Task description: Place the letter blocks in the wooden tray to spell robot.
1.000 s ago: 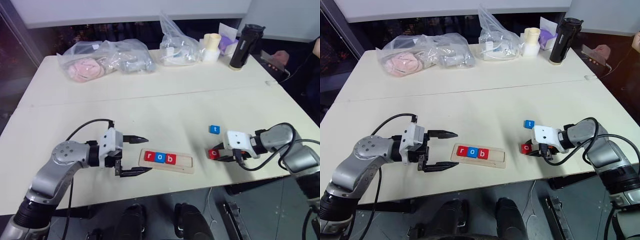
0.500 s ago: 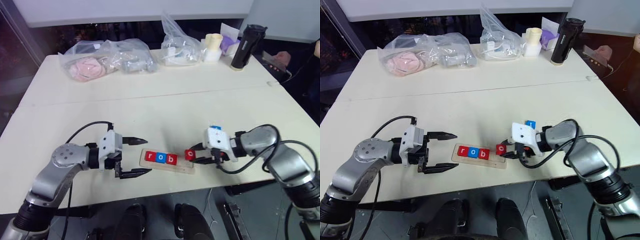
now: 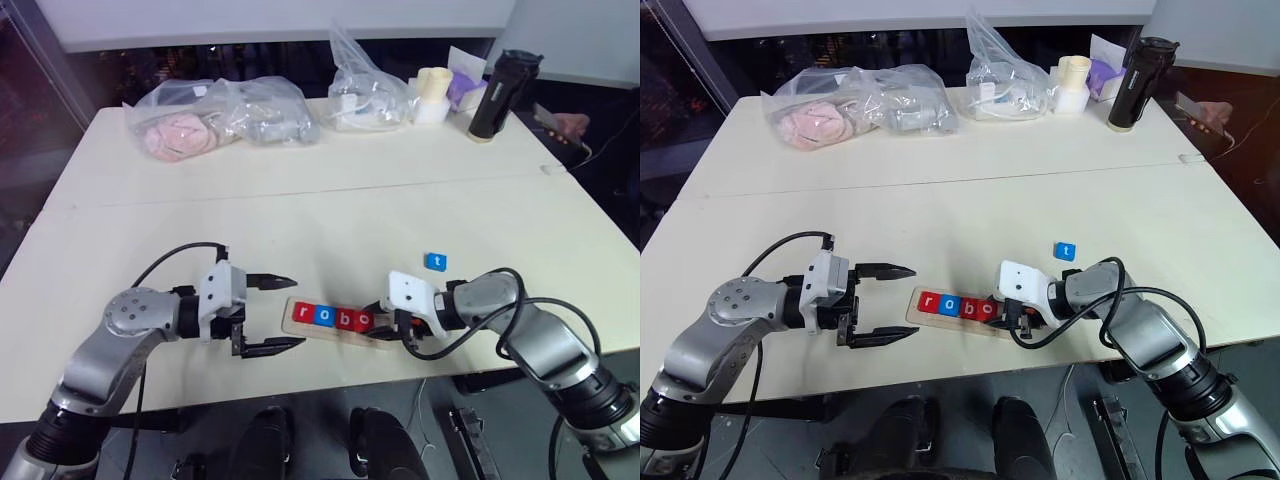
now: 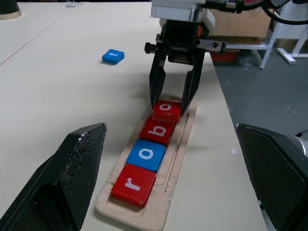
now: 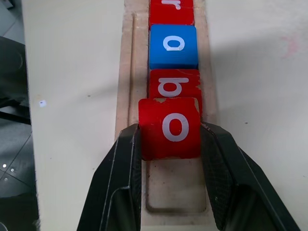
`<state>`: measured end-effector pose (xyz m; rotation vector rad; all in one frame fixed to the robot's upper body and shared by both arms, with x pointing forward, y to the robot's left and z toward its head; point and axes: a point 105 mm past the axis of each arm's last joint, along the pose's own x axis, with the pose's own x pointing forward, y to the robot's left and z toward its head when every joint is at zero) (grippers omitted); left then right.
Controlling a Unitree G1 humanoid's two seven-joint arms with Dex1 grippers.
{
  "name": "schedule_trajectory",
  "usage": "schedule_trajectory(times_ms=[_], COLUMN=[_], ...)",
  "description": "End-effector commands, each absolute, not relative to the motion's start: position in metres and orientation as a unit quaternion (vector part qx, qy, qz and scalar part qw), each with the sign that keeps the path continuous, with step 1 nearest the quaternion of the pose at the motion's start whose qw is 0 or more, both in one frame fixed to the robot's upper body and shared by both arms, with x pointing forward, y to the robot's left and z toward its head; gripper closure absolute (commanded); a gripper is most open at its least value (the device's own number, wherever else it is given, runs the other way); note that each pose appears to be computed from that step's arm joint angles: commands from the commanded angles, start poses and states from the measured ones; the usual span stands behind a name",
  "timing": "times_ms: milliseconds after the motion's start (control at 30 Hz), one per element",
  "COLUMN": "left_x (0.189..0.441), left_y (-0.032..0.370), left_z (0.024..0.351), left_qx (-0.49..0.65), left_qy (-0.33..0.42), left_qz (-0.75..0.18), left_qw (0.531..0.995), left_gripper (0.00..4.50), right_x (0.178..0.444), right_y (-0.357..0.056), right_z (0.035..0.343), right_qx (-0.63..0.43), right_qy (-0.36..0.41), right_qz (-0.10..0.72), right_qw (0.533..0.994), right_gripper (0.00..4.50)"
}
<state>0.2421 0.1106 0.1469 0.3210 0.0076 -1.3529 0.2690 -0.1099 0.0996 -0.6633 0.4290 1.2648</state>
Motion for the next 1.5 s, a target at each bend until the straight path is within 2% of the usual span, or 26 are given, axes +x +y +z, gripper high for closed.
schedule_trajectory(times_ms=[33, 400, 767, 1500], left_x=[0.238, 0.238, 0.239, 0.238], left_y=[0.105, 0.105, 0.102, 0.102], left_z=[0.156, 0.156, 0.157, 0.157], left_qx=[0.155, 0.153, 0.153, 0.151], left_qy=[-0.018, -0.017, -0.019, -0.019], left_qz=[-0.628, -0.627, -0.630, -0.624], left_qw=[0.762, 0.763, 0.761, 0.766], left_gripper=[0.00, 0.00, 0.00, 0.00], right_x=[0.271, 0.267, 0.267, 0.269], right_y=[-0.109, -0.115, -0.118, -0.110], right_z=[0.106, 0.117, 0.104, 0.105], right_qx=[-0.315, -0.311, -0.325, -0.331], right_qy=[0.180, 0.176, 0.191, 0.183], right_qz=[0.574, 0.565, 0.550, 0.553], right_qw=[0.734, 0.743, 0.746, 0.742], right_gripper=[3.38, 3.38, 3.38, 3.38])
